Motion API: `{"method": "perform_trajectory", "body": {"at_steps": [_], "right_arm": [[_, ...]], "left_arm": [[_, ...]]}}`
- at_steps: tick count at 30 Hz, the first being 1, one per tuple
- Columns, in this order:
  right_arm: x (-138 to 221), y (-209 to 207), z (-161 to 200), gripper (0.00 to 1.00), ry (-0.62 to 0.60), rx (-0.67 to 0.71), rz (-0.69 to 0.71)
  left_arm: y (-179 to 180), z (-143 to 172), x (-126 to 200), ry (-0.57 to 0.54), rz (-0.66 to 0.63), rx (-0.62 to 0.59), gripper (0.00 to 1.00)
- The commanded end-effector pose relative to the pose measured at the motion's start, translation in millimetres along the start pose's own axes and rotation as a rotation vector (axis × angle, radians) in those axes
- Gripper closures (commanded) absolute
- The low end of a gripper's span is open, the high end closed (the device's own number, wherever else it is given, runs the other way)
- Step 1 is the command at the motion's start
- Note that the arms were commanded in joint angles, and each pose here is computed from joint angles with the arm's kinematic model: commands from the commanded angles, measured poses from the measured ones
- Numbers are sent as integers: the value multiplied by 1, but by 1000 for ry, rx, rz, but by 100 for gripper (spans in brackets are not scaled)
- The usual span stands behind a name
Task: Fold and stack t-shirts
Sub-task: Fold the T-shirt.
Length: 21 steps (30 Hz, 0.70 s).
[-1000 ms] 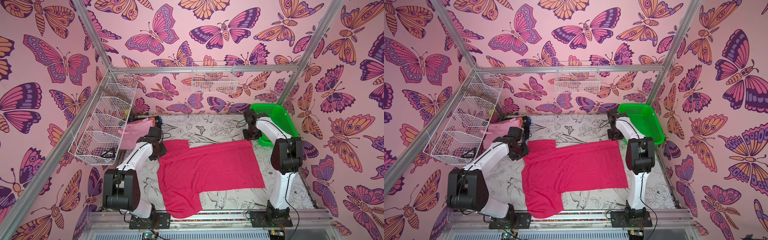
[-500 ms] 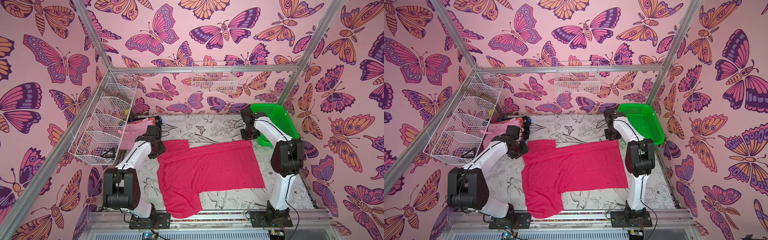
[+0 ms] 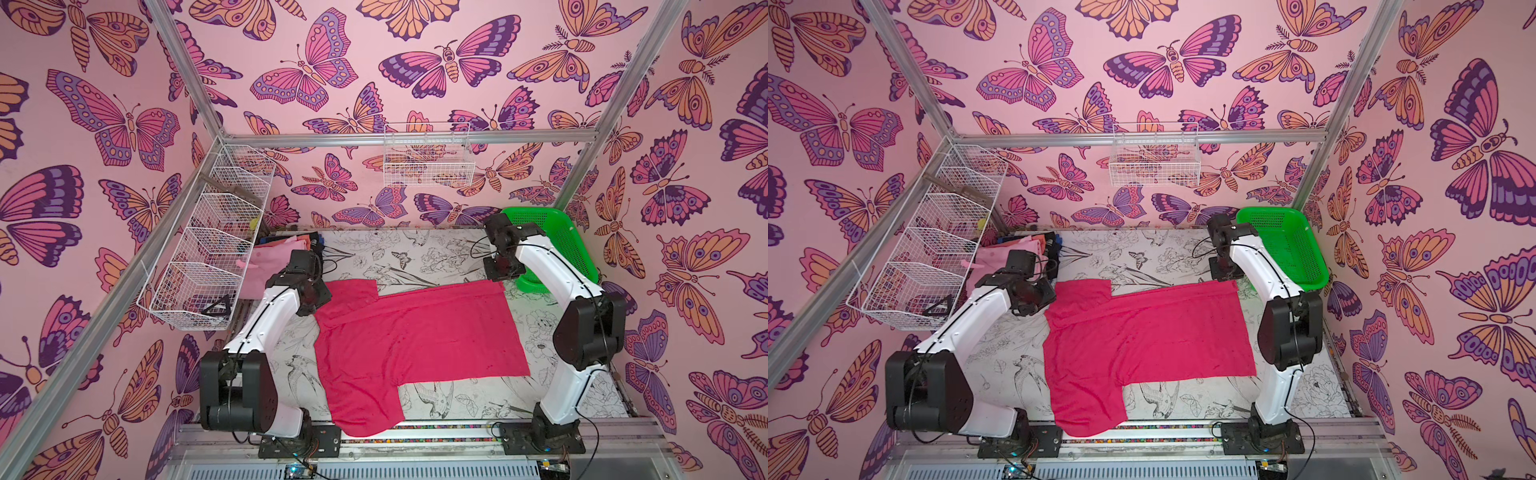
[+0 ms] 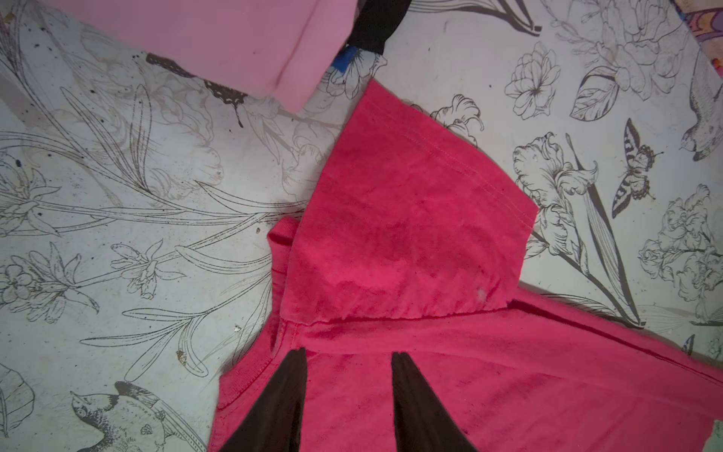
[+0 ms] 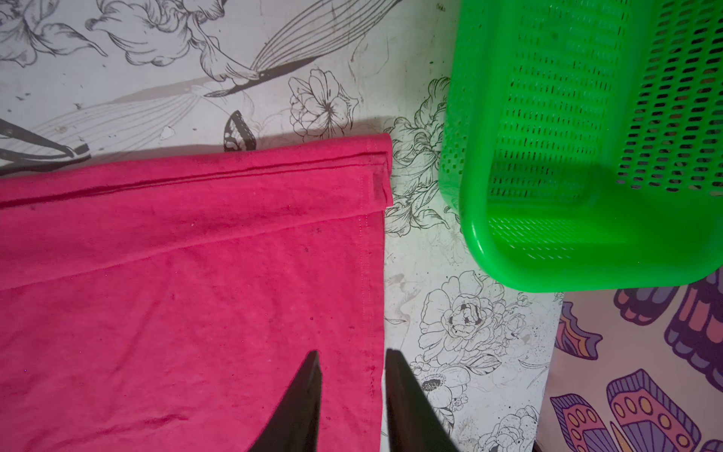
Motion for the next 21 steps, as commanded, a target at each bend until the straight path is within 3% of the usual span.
{"method": "perform_trajectory", "body": {"at_steps": [1,7,10,14,21], "right_arm": [[1,2,7,68,40,-2,13],[4,10,8,68,29,10,3],[2,12,8,68,27,22,-2],[0,14,6,68,30,22,-6],[-6,23,7,68,20,28,-39]], "left_arm": [[1,2,0,0,0,3,59],[2,3,-5,11,-4,7,57],[3,0,-10,11,-22,10,49],[7,-3,-19,27,-46,16,47],[2,-22,-63,76,-111,17,46]]}}
Point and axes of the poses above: each gripper's point midway between its finger pads, its own x axis back along the fingers, its own y axis along the line the jaws close on, z = x × y, the point moved 1 cm from there along x, back along the fingers, and after that the axes turned 4 degrees about -x, right-handed, at the moved point
